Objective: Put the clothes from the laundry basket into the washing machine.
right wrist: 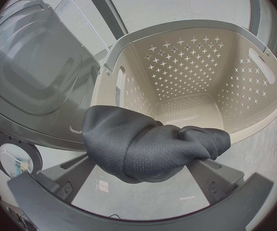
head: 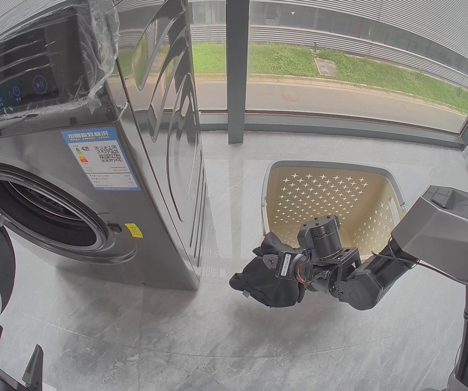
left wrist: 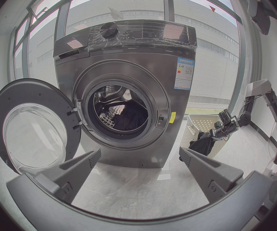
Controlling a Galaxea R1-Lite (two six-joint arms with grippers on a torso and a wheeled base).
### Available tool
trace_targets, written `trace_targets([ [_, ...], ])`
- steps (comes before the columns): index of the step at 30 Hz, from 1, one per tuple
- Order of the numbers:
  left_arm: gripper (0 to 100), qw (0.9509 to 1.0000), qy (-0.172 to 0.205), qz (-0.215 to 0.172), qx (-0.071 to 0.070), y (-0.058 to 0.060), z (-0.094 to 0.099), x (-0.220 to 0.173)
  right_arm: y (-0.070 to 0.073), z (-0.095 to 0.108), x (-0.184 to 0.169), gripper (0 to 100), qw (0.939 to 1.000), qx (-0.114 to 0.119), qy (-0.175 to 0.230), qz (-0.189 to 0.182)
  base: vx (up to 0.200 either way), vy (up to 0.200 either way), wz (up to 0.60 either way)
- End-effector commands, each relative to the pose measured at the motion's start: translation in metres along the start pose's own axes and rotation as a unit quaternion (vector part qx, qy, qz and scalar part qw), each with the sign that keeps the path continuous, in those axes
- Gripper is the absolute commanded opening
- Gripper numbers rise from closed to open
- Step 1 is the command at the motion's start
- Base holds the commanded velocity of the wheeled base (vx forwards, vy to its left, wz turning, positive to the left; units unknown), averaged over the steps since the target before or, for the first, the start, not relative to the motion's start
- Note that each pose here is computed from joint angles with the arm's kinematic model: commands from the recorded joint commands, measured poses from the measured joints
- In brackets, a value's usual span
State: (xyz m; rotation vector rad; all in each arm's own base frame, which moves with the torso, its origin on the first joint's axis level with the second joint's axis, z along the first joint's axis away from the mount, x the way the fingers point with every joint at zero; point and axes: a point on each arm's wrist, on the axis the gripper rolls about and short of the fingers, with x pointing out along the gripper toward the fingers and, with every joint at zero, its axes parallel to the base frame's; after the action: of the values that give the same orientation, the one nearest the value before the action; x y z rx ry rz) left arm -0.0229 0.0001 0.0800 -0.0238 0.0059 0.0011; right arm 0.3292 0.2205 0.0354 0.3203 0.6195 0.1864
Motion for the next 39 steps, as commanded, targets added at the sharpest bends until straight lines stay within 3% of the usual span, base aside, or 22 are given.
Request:
trace_targets([
  [1,100,1.0000,0.002,0.000,0.000,0.000,-0.004,0.000,0.000,-0.002,0.005,100,1.0000,0.000,0.001,-0.001,0.000,0.000,0.00],
  [6,100,1.0000,0.002,0.000,0.000,0.000,-0.004,0.000,0.002,-0.006,0.004,100,1.0000,0.002,0.002,-0.005,0.000,0.000,0.00],
  [7,100,1.0000,0.002,0.000,0.000,0.000,-0.004,0.000,0.002,-0.006,0.004,0,1.0000,0.003,0.002,-0.006,0.000,0.000,0.00],
  [20,100,1.0000,0.002,0.000,-0.001,0.000,-0.004,0.000,0.004,-0.015,-0.015,0,0.9999,-0.006,0.000,0.010,0.000,0.000,0.00],
  [24,100,1.0000,0.002,0.000,-0.001,0.000,-0.004,0.000,0.009,-0.015,-0.041,0,0.9995,-0.015,-0.003,0.029,0.000,0.000,0.00],
  [28,100,1.0000,0.002,0.000,-0.001,0.000,-0.004,0.000,0.010,-0.005,-0.113,0,0.9967,-0.036,-0.025,0.069,0.000,0.000,0.00],
  [31,100,1.0000,0.002,0.001,-0.001,0.000,-0.004,0.000,0.007,-0.003,-0.138,0,0.9947,-0.050,-0.035,0.083,0.000,0.000,0.00],
  [37,100,1.0000,0.002,0.000,-0.001,0.000,-0.004,0.000,-0.008,0.010,-0.213,0,0.9804,-0.095,-0.096,0.143,0.000,0.000,0.00],
  [39,100,1.0000,0.002,0.000,-0.001,0.000,-0.004,0.000,-0.015,0.022,-0.245,0,0.9633,-0.111,-0.135,0.204,0.000,0.000,0.00],
])
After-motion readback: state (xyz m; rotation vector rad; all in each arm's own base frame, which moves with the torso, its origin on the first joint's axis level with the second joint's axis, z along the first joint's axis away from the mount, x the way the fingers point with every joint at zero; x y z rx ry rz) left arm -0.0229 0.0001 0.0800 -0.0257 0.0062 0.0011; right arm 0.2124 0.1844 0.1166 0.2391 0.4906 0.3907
